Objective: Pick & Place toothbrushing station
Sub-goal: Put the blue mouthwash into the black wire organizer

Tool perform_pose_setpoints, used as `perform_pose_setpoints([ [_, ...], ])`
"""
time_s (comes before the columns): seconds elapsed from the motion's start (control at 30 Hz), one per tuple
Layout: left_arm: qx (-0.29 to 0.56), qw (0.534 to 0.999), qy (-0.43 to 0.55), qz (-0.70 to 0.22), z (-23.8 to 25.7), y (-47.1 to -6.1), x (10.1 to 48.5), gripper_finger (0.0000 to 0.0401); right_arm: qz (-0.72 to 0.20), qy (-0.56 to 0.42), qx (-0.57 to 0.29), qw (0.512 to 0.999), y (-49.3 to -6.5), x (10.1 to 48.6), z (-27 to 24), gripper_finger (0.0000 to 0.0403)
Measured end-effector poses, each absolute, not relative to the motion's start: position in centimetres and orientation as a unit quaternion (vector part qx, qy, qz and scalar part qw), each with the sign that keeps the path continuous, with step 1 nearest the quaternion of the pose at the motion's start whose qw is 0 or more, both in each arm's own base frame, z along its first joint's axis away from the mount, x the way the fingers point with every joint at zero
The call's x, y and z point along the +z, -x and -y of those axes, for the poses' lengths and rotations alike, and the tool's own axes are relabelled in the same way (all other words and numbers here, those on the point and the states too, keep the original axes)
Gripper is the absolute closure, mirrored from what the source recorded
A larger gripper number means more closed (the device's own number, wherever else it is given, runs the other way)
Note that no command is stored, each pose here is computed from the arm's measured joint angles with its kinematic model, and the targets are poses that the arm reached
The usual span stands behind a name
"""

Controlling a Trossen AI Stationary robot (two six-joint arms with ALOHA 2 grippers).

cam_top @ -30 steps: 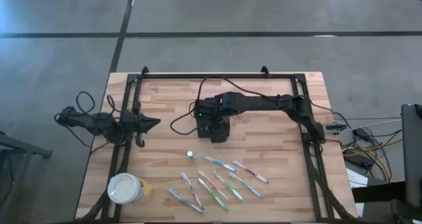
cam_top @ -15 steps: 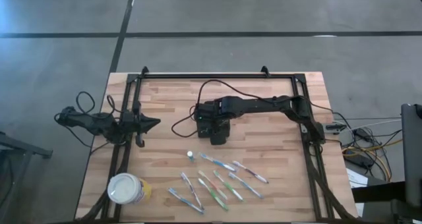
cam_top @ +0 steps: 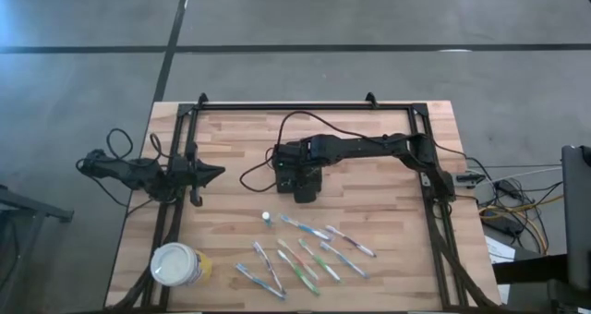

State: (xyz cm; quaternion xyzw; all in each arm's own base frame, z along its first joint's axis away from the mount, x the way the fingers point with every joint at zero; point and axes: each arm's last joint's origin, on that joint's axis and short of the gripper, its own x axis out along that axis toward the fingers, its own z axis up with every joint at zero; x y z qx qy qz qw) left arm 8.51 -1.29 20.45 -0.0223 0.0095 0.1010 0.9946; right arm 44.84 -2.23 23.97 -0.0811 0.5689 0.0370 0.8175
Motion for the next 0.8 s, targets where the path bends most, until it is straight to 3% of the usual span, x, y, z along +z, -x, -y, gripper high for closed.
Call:
perform_pose_setpoints([
  [0.8, 0.101, 0.995, 0.020, -0.013, 1.29, -8.51, 20.36, 0.0387, -0.572, 0.087, 0.041, 0.814, -44.70, 23.77, 2.40, 0.0294],
])
